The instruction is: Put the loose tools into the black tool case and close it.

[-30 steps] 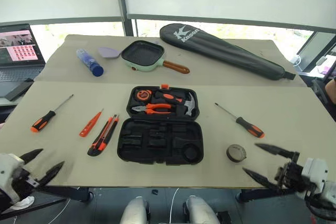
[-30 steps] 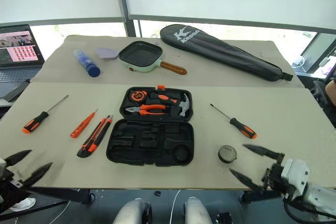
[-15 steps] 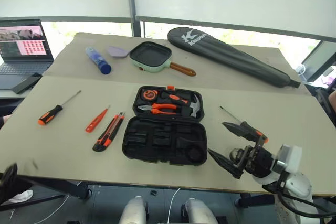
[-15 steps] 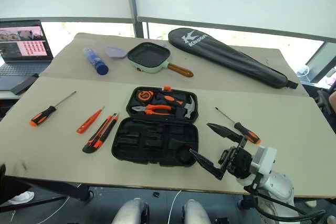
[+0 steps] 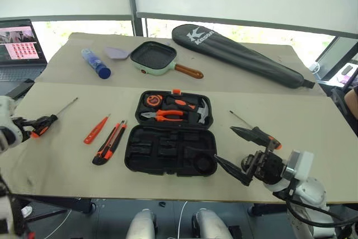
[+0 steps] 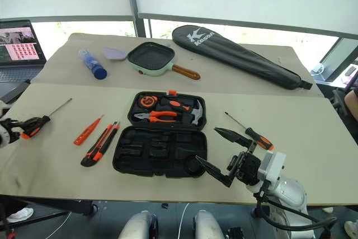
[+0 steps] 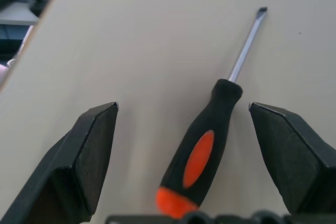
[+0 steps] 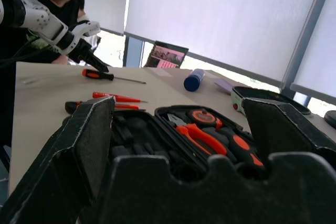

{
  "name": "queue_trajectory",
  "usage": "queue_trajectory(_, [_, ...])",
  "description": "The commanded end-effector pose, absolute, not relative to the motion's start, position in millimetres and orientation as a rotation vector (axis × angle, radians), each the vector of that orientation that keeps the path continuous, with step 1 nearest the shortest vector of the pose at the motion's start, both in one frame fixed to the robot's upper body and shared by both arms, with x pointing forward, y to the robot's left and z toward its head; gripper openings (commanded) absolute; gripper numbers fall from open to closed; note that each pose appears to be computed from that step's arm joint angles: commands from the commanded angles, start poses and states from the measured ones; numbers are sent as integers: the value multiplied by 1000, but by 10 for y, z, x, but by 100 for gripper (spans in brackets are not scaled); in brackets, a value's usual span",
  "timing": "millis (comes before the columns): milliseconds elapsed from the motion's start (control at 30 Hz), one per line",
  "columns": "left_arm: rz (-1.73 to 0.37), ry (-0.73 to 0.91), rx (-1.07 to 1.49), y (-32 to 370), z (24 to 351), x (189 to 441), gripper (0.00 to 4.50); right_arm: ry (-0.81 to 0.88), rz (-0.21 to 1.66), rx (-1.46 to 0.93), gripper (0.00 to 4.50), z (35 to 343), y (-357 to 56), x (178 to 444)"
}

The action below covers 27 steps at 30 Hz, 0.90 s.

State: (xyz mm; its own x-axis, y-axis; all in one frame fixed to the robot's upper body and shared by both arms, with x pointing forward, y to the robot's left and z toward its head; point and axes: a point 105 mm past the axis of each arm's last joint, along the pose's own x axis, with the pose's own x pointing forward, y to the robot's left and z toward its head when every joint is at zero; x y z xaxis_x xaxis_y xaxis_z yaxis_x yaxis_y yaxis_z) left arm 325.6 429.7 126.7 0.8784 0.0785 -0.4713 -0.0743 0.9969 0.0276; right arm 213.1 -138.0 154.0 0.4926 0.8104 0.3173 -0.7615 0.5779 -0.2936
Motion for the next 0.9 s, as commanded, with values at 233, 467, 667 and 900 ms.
queue_trajectory(233, [-4, 589, 6, 4192, 1098, 3305, 292, -486, 890, -183, 450, 1596, -1468, 2031])
queue_trajectory(467, [-246, 361, 65, 3960, 1455, 3412, 88, -492, 904, -189, 450, 1620, -1518, 1985])
queue_trajectory(667, [-905, 103, 191, 2781, 2052, 3406, 88, -524, 904, -242, 450, 1784, -1663, 2029])
queue_trajectory(900, [-1289, 226, 590, 1619, 1756, 3282, 88, -332, 973, -307, 450, 1701, -1880, 2015])
